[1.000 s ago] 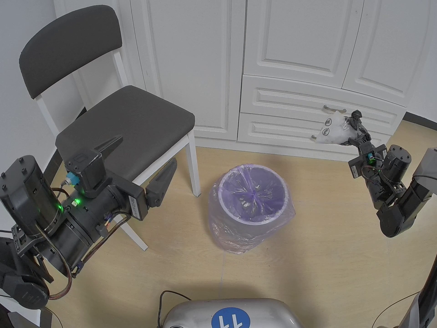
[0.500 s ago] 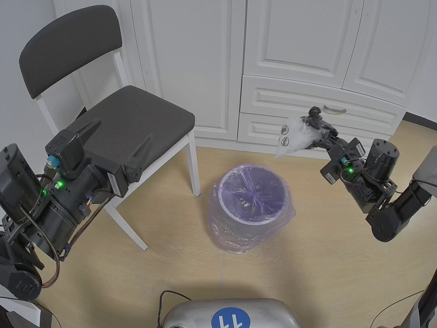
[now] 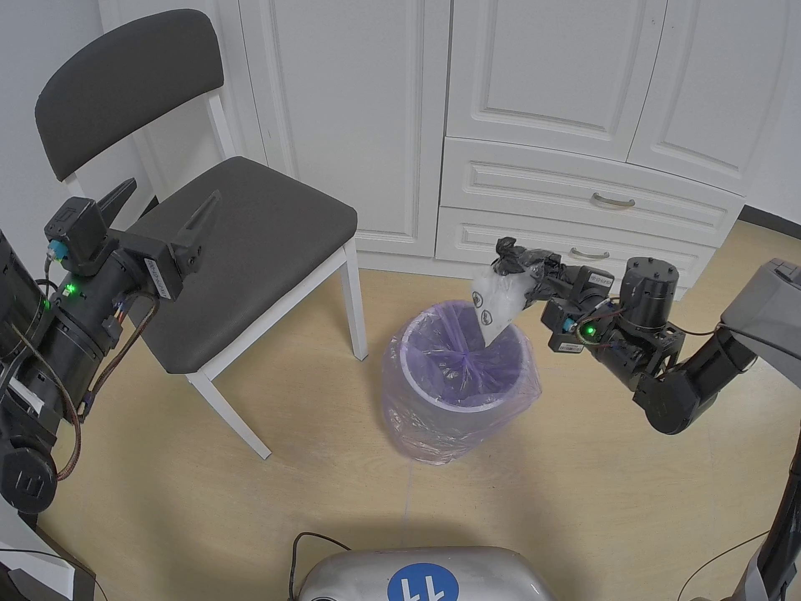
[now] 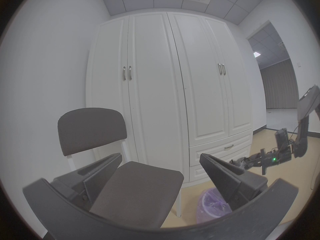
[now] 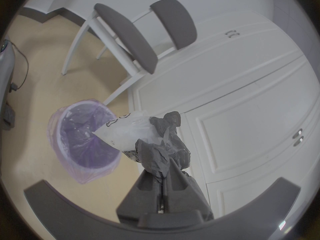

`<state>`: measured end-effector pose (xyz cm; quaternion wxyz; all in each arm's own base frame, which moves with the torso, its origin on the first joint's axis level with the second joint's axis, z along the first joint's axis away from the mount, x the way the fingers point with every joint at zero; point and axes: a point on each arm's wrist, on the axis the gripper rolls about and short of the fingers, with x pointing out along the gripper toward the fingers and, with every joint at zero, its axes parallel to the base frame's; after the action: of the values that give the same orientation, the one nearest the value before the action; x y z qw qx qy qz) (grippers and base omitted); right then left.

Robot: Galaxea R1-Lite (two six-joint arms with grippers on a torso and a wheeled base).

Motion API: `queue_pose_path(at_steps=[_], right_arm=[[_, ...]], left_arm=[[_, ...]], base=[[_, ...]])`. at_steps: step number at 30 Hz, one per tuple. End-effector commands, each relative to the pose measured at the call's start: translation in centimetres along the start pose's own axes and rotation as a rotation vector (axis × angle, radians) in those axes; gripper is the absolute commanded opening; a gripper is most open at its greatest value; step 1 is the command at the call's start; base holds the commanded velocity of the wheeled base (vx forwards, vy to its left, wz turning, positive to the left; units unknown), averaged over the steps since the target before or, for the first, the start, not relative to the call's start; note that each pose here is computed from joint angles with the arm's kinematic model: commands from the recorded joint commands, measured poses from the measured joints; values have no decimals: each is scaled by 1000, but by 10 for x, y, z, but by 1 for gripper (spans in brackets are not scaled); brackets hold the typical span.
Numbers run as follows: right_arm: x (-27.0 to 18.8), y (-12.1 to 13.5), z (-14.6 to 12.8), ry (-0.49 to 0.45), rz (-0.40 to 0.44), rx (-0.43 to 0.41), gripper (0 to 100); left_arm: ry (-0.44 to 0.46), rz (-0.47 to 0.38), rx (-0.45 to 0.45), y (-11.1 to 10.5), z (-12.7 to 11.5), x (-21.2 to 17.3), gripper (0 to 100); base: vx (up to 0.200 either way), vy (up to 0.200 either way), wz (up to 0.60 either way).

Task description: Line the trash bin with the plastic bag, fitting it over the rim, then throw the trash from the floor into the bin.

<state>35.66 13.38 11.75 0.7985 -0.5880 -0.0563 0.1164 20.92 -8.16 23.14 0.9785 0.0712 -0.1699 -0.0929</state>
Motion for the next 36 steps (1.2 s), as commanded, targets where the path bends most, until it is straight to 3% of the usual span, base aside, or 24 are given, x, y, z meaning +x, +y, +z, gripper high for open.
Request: queue_pose_path(at_steps=[1, 11, 25, 36], right_arm=[[18, 38, 0, 3, 90, -28, 0], [47, 84, 4, -12, 146, -33, 0], [86, 112, -23, 35, 119, -27, 0], [86, 131, -32, 55, 160, -31, 0]], left_arm=[[-5, -6, -19, 7, -1, 1, 100], [-7, -17, -34, 18, -4, 3, 100], [2, -20, -32, 17, -7, 4, 100], [10, -26, -31, 16, -9, 3, 100]], base=[[0, 0, 0], [0, 0, 0], [0, 0, 0], [0, 0, 0]])
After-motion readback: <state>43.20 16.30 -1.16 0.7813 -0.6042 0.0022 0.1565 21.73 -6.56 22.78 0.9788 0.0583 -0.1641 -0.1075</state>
